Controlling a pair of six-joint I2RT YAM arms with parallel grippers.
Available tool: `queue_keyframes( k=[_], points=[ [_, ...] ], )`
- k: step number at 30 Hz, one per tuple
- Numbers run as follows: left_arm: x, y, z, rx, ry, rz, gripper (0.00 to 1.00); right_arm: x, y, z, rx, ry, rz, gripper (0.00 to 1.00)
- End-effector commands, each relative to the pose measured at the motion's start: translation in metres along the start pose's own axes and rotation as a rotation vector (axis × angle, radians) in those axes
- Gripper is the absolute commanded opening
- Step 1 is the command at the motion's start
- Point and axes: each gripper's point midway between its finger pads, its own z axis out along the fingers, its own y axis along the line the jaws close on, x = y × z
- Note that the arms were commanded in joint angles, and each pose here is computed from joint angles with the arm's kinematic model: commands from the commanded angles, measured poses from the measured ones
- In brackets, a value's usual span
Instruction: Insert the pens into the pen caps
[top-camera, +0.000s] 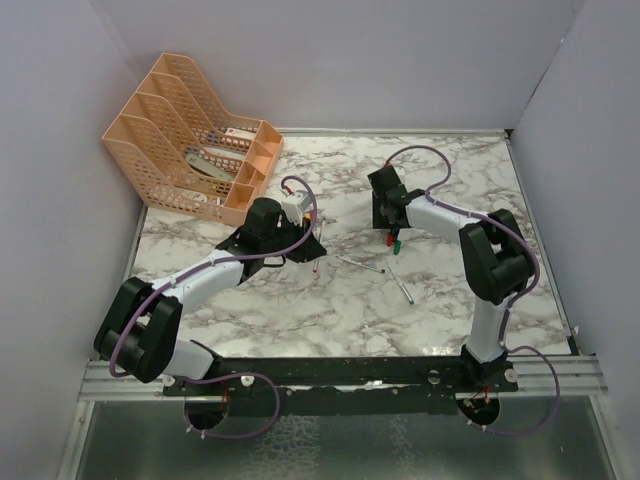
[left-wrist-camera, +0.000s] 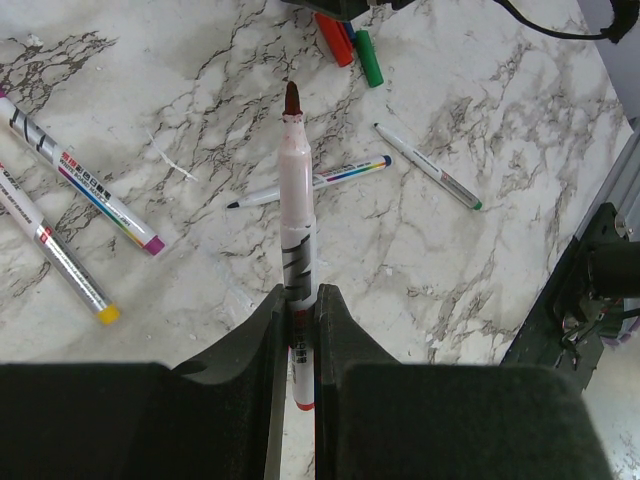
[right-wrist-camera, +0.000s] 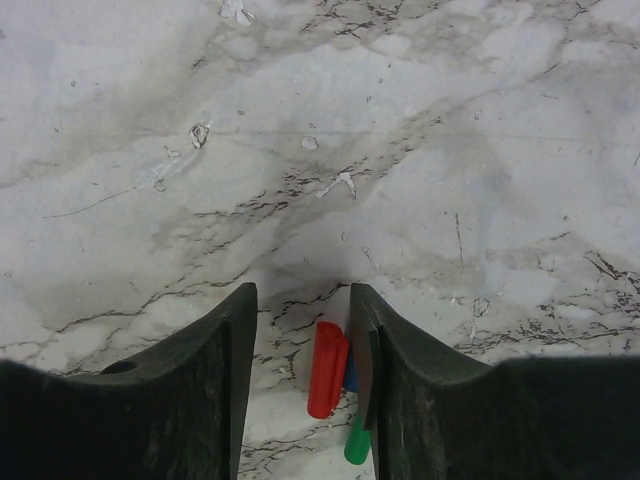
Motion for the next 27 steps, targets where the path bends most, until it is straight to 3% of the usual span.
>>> queue_keyframes(
  k=[1, 27],
  points=[
    [-0.011, -0.009, 0.001, 0.031, -0.022, 0.030, 0.00, -0.005, 0.005, 0.007, -0.032, -0.010, 0.006, 0.42],
    [-0.013, -0.009, -0.003, 0.017, -0.026, 0.039, 0.00, 0.059, -0.004, 0.001, -0.058, 0.109, 0.089, 0.42]
  ],
)
